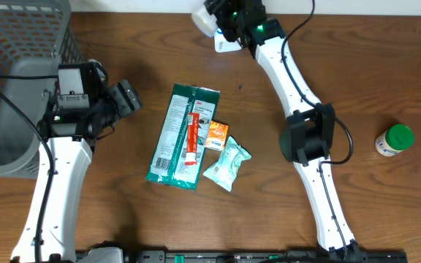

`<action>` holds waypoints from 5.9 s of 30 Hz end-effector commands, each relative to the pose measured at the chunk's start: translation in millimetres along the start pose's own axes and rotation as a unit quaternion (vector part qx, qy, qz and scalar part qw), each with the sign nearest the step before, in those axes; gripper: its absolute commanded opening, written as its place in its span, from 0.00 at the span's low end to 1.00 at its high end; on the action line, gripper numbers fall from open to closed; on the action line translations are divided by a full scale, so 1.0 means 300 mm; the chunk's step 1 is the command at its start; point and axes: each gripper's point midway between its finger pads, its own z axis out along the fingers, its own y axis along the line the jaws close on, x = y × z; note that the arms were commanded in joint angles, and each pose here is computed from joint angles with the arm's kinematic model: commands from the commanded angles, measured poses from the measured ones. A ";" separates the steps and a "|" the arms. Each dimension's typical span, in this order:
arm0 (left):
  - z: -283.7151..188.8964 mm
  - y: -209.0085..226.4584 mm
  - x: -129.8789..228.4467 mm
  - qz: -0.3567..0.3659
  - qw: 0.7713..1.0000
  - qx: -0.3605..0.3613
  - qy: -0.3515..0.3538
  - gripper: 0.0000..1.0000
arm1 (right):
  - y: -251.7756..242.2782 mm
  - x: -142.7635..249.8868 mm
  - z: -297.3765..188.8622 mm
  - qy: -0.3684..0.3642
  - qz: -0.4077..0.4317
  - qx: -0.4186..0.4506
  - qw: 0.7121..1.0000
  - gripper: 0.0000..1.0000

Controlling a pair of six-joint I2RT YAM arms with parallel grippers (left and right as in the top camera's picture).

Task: Scan the item barcode

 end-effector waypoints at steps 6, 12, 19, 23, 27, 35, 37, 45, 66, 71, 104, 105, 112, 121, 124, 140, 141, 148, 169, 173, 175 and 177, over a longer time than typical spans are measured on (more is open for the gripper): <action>-0.020 -0.006 -0.031 0.007 1.000 0.000 -0.015 0.88 | -0.001 -0.131 -0.045 -0.079 0.094 0.008 0.992 0.50; -0.020 -0.006 -0.031 0.007 1.000 0.000 -0.015 0.88 | -0.019 -0.130 -0.046 -0.081 0.098 0.019 0.992 0.51; -0.020 -0.006 -0.031 0.007 1.000 0.000 -0.015 0.88 | -0.019 -0.089 -0.038 -0.065 0.118 0.023 0.991 0.52; -0.020 -0.006 -0.031 0.007 1.000 0.000 -0.015 0.88 | -0.014 -0.074 -0.035 -0.062 0.116 0.022 0.991 0.54; -0.020 -0.006 -0.031 0.007 1.000 0.000 -0.015 0.88 | -0.013 -0.074 -0.035 -0.062 0.116 0.022 0.991 0.54; -0.020 -0.006 -0.031 0.007 1.000 0.000 -0.015 0.88 | 0.157 -0.140 -0.163 -0.066 0.003 -0.034 0.997 0.50; -0.020 -0.006 -0.031 0.007 1.000 0.000 -0.015 0.88 | 0.194 -0.159 -0.250 -0.069 -0.038 -0.025 0.997 0.51; -0.020 -0.006 -0.031 0.007 1.000 0.000 -0.015 0.88 | 0.246 -0.203 -0.786 -0.003 -0.231 0.018 0.973 0.51; -0.020 -0.006 -0.031 0.007 1.000 0.000 -0.015 0.88 | -0.593 -0.265 -1.235 0.191 -0.235 0.403 0.864 0.54; -0.020 -0.006 -0.031 0.007 1.000 0.000 -0.015 0.88 | -0.784 -0.290 -1.201 0.203 -0.233 0.468 0.828 0.54; -0.020 -0.006 -0.031 0.007 1.000 0.000 -0.015 0.88 | -0.850 -0.260 -1.109 0.239 -0.282 0.433 0.822 0.99; -0.020 -0.006 -0.031 0.007 1.000 0.000 -0.015 0.88 | -0.804 -0.219 -1.069 0.252 -0.271 0.380 0.848 0.99; -0.020 -0.006 -0.031 0.007 1.000 0.000 -0.015 0.88 | -0.702 -0.108 -0.993 0.293 -0.242 0.255 0.889 0.77; -0.020 -0.006 -0.031 0.007 1.000 0.000 -0.015 0.88 | -0.618 0.062 -0.905 0.338 -0.284 0.228 0.868 0.77; -0.020 -0.006 -0.031 0.007 1.000 0.000 -0.015 0.88 | -0.559 0.212 -0.855 0.371 -0.316 0.221 0.845 0.79; -0.063 -0.256 0.196 0.068 0.965 0.218 0.127 0.07 | -0.627 0.624 -0.763 0.481 -0.425 0.166 0.749 0.55; -0.066 -0.274 0.235 0.072 0.961 0.225 0.146 0.07 | -0.637 0.637 -0.764 0.489 -0.426 0.155 0.745 0.57; -0.052 -0.357 0.542 0.143 0.930 0.218 0.259 0.07 | -0.714 0.668 -0.726 0.494 -0.407 0.118 0.759 0.59; 0.214 -0.282 0.989 0.206 0.862 0.103 0.451 0.07 | -0.938 0.586 -0.728 0.474 -0.356 0.141 0.793 0.21; 0.239 -0.309 0.976 0.209 0.869 0.117 0.434 0.07 | -0.956 0.551 -0.752 0.473 -0.332 0.149 0.802 0.56; 0.248 -0.321 0.969 0.212 0.871 0.125 0.426 0.08 | -0.957 0.552 -0.756 0.475 -0.330 0.150 0.802 0.59; 0.254 -0.329 0.965 0.201 0.875 0.123 0.422 0.08 | -0.950 0.564 -0.758 0.479 -0.326 0.145 0.802 0.60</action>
